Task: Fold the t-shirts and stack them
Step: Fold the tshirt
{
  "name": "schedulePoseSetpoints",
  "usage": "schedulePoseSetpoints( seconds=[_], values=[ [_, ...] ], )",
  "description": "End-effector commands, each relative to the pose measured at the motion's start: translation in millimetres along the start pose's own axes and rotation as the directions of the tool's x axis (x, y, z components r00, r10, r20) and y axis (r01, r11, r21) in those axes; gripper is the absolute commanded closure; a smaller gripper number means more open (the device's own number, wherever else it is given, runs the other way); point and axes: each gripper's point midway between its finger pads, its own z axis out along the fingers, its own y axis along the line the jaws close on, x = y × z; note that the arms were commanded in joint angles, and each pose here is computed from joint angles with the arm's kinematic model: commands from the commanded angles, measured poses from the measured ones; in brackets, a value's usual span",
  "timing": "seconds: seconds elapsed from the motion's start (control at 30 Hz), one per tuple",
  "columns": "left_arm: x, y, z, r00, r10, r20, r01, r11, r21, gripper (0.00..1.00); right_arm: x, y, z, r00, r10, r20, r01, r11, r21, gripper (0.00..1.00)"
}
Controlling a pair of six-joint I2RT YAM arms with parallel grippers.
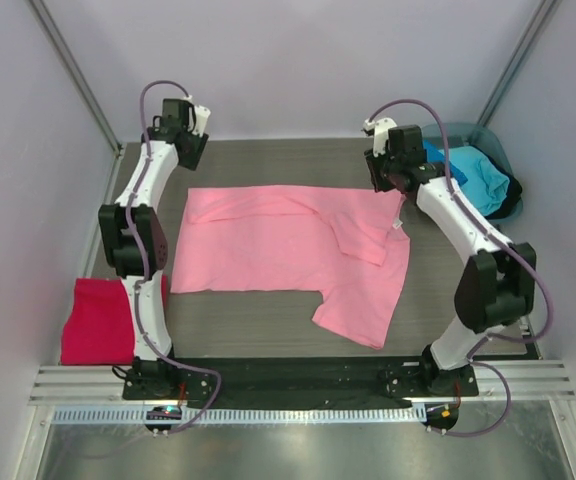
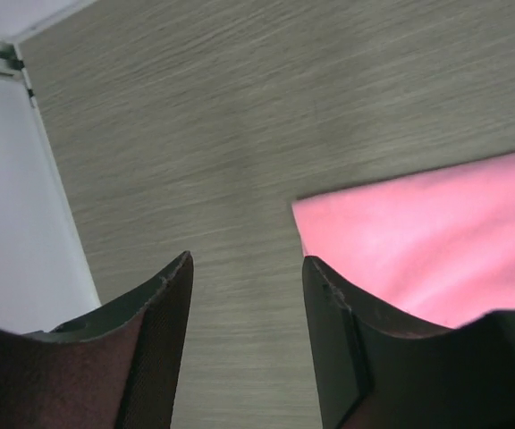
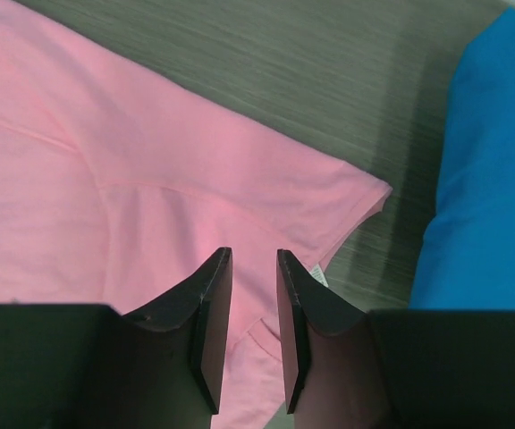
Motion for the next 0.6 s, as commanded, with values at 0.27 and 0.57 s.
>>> schedulePoseSetpoints(
  seconds=[0.27,0.57],
  values=[
    [29.3,-21.1,40.8,0.983,-0.083,-0.161,0.103,0.987,0.123,0.42,4.0,-70.0,76.9,0.995,0.004,-0.098,0.006,0.994,0.108,0.69],
    [42.2,-27.1,58.7,0.970,-0.115,-0.216,0.149,0.978,0.147,0.39,41.9,-83.6,98.1,0.969,-0.039,-0.245,0.082,0.983,0.166,0.68]
  ],
)
